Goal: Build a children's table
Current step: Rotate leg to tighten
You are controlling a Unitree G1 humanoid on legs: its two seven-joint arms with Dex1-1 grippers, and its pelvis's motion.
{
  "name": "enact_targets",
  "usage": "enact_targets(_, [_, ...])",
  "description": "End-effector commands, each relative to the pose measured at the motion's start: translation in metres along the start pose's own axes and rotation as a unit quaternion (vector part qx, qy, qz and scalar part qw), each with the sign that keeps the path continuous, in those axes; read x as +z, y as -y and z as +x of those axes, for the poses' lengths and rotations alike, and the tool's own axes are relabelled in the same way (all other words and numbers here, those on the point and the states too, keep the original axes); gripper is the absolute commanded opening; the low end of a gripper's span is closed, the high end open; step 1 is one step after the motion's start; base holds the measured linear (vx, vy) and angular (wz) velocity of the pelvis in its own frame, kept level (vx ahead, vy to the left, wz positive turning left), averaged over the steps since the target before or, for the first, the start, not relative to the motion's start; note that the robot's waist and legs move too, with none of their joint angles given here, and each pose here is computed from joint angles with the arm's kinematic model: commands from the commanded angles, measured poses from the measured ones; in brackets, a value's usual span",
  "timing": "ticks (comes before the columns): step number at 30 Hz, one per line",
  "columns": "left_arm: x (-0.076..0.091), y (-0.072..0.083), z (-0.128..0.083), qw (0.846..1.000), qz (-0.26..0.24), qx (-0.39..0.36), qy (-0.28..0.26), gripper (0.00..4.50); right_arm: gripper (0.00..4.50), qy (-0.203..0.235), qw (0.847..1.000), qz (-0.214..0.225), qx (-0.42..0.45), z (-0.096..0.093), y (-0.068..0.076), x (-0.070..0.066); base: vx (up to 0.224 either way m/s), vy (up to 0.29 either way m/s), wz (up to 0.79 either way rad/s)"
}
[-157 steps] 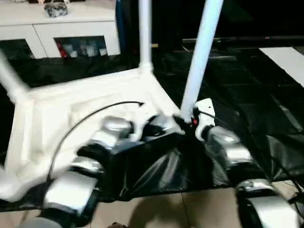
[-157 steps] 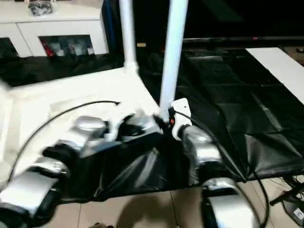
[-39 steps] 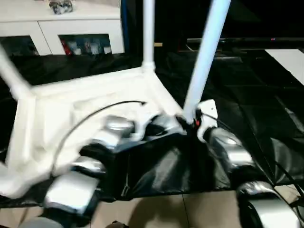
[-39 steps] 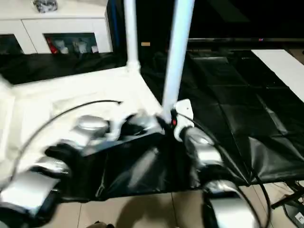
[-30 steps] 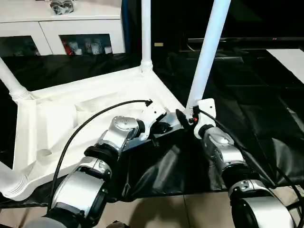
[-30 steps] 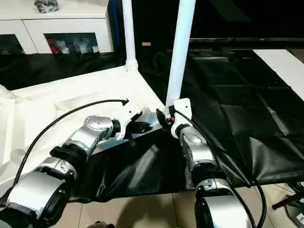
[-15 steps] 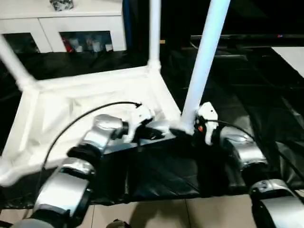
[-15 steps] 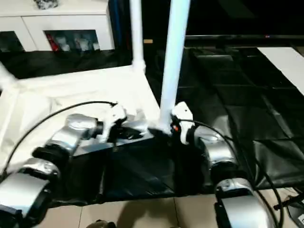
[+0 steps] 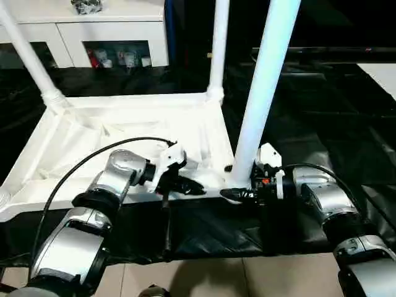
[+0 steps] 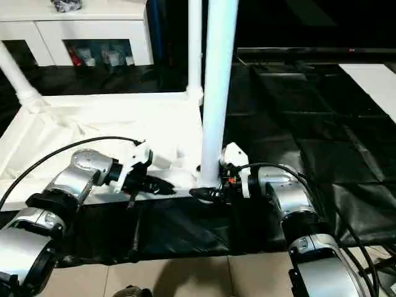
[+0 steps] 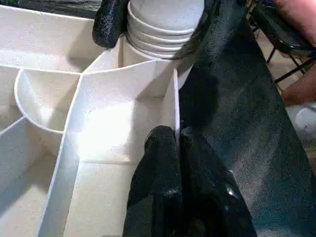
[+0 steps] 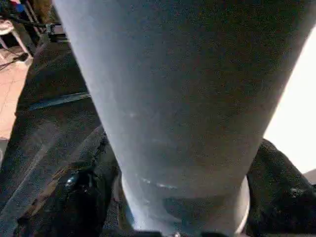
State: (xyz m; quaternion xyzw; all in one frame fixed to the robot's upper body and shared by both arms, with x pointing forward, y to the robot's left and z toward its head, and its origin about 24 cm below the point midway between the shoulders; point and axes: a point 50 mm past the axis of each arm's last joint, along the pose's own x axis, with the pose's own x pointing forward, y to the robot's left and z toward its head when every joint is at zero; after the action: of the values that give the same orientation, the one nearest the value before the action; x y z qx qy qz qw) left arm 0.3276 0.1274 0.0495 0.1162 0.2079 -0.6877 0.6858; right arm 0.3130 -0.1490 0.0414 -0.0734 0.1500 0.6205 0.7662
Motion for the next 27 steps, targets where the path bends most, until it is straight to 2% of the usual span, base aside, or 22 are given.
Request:
enact_targets(1, [0.018,0.002,0.011,0.998,0.04,-0.038,0.017,0.0,3.1,-0.017,0.999,-0.001,0.034,0.01,-0.009,-0.004,0.0,0.0,0.0])
enact_targets(5, [0.019,0.0,0.012,0.999,0.037,-0.025,0.02,0.0,2.81,0.0,1.0,0.012,0.011,0.014,-0.01,-0.006,0.0,0.0,0.0])
enact_targets(6, [0.019,0.0,0.012,0.999,0.037,-0.025,0.02,0.0,2.81,0.0,1.0,0.012,0.011,0.014,-0.01,-0.006,0.0,0.0,0.0])
enact_targets(7, [0.019,-0.003,0.015,0.999,0.027,0.006,0.017,0.0,2.8,0.013,0.999,0.029,-0.039,0.019,-0.007,-0.008,0.0,0.0,0.0])
enact_targets(9, [0.019,-0.003,0.015,0.999,0.027,0.006,0.017,0.0,2.77,0.013,0.999,0.029,-0.039,0.019,-0.007,-0.008,0.0,0.0,0.0])
enact_targets(10, [0.023,-0.01,0.027,0.998,0.005,0.065,0.02,0.0,2.77,0.027,0.987,0.064,-0.148,0.029,0.002,-0.012,0.0,0.0,0.0])
enact_targets(11, [0.023,-0.01,0.027,0.998,0.005,0.065,0.02,0.0,2.76,0.027,0.987,0.064,-0.148,0.029,0.002,-0.012,0.0,0.0,0.0])
enact_targets(13, [0.027,-0.013,0.038,0.995,-0.008,0.097,0.024,0.0,2.76,0.035,0.971,0.094,-0.219,0.035,0.007,-0.016,0.0,0.0,0.0])
enact_targets(14, [0.027,-0.013,0.038,0.995,-0.008,0.097,0.024,0.0,2.76,0.035,0.971,0.094,-0.219,0.035,0.007,-0.016,0.0,0.0,0.0])
enact_targets(15, [0.031,-0.014,0.048,0.992,-0.02,0.117,0.031,0.0,2.76,0.033,0.957,0.11,-0.265,0.04,0.01,-0.017,0.0,0.0,0.0])
enact_targets(16, [0.031,-0.014,0.048,0.992,-0.02,0.117,0.031,0.0,2.76,0.033,0.957,0.11,-0.265,0.04,0.01,-0.017,0.0,0.0,0.0])
enact_targets(18, [0.04,-0.014,0.07,0.987,-0.036,0.153,0.045,0.0,2.76,0.024,0.926,0.139,-0.351,0.049,0.016,-0.019,0.0,0.0,0.0])
enact_targets(19, [0.04,-0.014,0.07,0.987,-0.036,0.153,0.045,0.0,2.76,0.024,0.926,0.139,-0.351,0.049,0.016,-0.019,0.0,0.0,0.0])
enact_targets(20, [0.043,-0.013,0.079,0.985,-0.037,0.161,0.048,0.0,2.76,0.025,0.914,0.149,-0.377,0.053,0.018,-0.018,0.0,0.0,0.0])
enact_targets(22, [0.048,-0.009,0.089,0.985,-0.027,0.162,0.053,0.0,2.76,0.036,0.908,0.147,-0.39,0.06,0.018,-0.012,0.0,0.0,0.0])
enact_targets(23, [0.05,-0.009,0.091,0.985,-0.02,0.164,0.053,0.0,3.1,0.04,0.907,0.138,-0.396,0.062,0.019,-0.009,0.0,0.0,0.0])
enact_targets(25, [0.05,-0.009,0.088,0.984,-0.011,0.168,0.051,0.0,3.48,0.046,0.906,0.124,-0.403,0.063,0.02,-0.005,0.0,0.0,0.0])
enact_targets(27, [0.049,-0.011,0.085,0.984,-0.012,0.173,0.052,0.0,3.54,0.047,0.907,0.119,-0.402,0.062,0.02,-0.004,0.0,0.0,0.0])
